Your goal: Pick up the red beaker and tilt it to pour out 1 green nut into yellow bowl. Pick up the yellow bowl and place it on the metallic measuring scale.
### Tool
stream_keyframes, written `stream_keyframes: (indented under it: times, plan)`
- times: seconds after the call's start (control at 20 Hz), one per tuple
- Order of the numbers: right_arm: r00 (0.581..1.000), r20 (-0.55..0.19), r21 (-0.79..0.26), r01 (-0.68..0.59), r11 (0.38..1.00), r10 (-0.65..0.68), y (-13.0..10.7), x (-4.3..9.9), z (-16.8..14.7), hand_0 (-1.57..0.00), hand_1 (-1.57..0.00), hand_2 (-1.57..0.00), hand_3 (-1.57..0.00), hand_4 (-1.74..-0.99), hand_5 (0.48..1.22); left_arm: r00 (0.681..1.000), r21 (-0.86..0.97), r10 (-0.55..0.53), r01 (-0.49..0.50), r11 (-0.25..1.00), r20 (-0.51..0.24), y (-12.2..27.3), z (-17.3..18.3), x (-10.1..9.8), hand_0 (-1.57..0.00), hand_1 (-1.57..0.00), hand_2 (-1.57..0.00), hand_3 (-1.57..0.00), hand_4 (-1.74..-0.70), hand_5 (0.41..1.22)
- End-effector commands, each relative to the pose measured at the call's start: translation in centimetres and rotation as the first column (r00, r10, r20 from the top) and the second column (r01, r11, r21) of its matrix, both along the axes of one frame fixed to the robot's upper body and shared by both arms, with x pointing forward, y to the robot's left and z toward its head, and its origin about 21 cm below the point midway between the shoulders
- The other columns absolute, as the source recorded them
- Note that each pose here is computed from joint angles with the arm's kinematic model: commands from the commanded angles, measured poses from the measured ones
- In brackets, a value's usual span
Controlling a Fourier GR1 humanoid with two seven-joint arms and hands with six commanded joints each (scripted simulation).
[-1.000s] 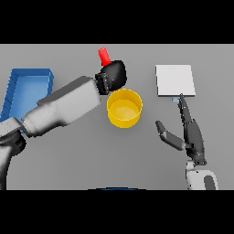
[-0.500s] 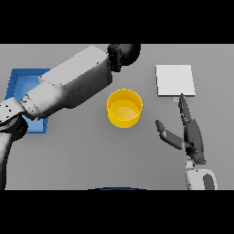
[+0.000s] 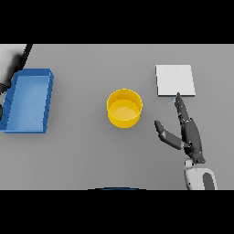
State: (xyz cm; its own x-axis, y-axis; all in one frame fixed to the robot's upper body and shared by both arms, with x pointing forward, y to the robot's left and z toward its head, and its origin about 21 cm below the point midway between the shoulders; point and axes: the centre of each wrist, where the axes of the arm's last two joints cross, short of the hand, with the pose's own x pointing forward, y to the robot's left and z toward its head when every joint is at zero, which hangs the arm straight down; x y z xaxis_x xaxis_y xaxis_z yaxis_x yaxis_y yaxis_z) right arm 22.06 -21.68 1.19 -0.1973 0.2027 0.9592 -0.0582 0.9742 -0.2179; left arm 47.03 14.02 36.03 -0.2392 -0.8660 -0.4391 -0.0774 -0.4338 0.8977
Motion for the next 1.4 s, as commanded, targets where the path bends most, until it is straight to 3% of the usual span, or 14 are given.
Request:
stream_keyframes:
  times: [0.0,0.15,0.25,0.35,0.45,0.65,1.0,1.1,1.3,1.35]
  plan:
    - [1.000,-0.008,0.004,0.003,1.000,-0.003,0.4,0.3,0.1,0.00,0.00,0.00,0.00,-1.114,0.578,0.999,-0.148,0.036,-0.041,0.988,-0.036,2.5,0.3,0.4,-1.57,-1.57,-1.57,-1.51,-1.74,1.221]
    - [1.000,0.010,-0.017,-0.011,1.000,0.011,0.4,0.6,0.3,0.00,0.00,0.00,0.00,-1.118,0.595,0.987,-0.484,0.115,-0.154,0.862,-0.109,9.6,-1.2,0.9,-1.57,-1.57,-1.57,-1.54,-1.74,1.221]
    - [1.000,-0.008,-0.041,-0.006,0.999,0.006,0.4,0.8,0.4,0.00,0.00,0.00,0.00,-1.127,0.606,0.974,-0.616,0.178,-0.227,0.754,-0.142,13.3,-4.1,1.0,-1.57,-1.57,-1.57,-1.55,-1.74,1.221]
    - [1.000,0.001,-0.047,-0.014,0.999,0.014,0.1,0.5,0.2,0.00,0.00,0.00,0.00,-1.132,0.621,0.934,-0.678,0.302,-0.349,0.647,-0.191,15.9,-7.2,0.8,-1.57,-1.57,-1.57,-1.56,-1.74,1.221]
    - [1.000,-0.008,-0.059,-0.026,0.998,0.026,0.5,0.6,0.0,0.00,0.00,0.00,0.00,-1.142,0.628,0.907,-0.746,0.367,-0.389,0.541,-0.206,18.0,-10.3,0.3,-1.57,-1.57,-1.57,-1.56,-1.74,1.221]
    - [0.999,-0.002,-0.050,-0.040,0.998,0.040,-0.1,0.4,-0.1,0.00,0.00,0.00,0.00,-1.133,0.655,0.820,-0.827,0.474,-0.487,0.282,-0.322,20.3,-15.0,-1.1,-1.57,-1.57,-1.57,-1.57,-1.74,1.221]
    - [0.999,0.002,-0.063,-0.041,0.997,0.041,-0.3,0.4,-0.3,0.00,0.00,0.00,0.00,-1.166,0.676,0.774,-0.849,0.483,-0.518,0.108,-0.411,21.1,-24.2,-6.8,-1.57,-1.57,-1.57,-1.57,-1.74,1.221]
    - [0.999,0.005,-0.058,-0.041,0.997,0.041,0.0,0.2,-0.4,0.00,0.00,0.00,0.00,-1.174,0.676,0.773,-0.851,0.471,-0.519,0.082,-0.426,20.6,-25.2,-8.0,-1.57,-1.57,-1.57,-1.57,-1.74,1.151]
    - [0.999,-0.002,-0.057,-0.038,0.998,0.038,-0.1,0.5,-0.3,0.00,0.00,0.00,0.00,-1.157,0.671,0.735,-0.835,0.491,-0.549,0.025,-0.469,20.7,-26.0,-9.5,-1.57,-1.57,-1.57,-1.57,-1.74,0.925]
    - [0.999,0.005,-0.051,-0.047,0.998,0.047,-0.1,0.4,-0.2,0.00,0.00,0.00,0.00,-1.155,0.669,0.722,-0.824,0.489,-0.567,0.011,-0.490,20.5,-26.0,-9.7,-1.57,-1.57,-1.57,-1.57,-1.66,0.868]
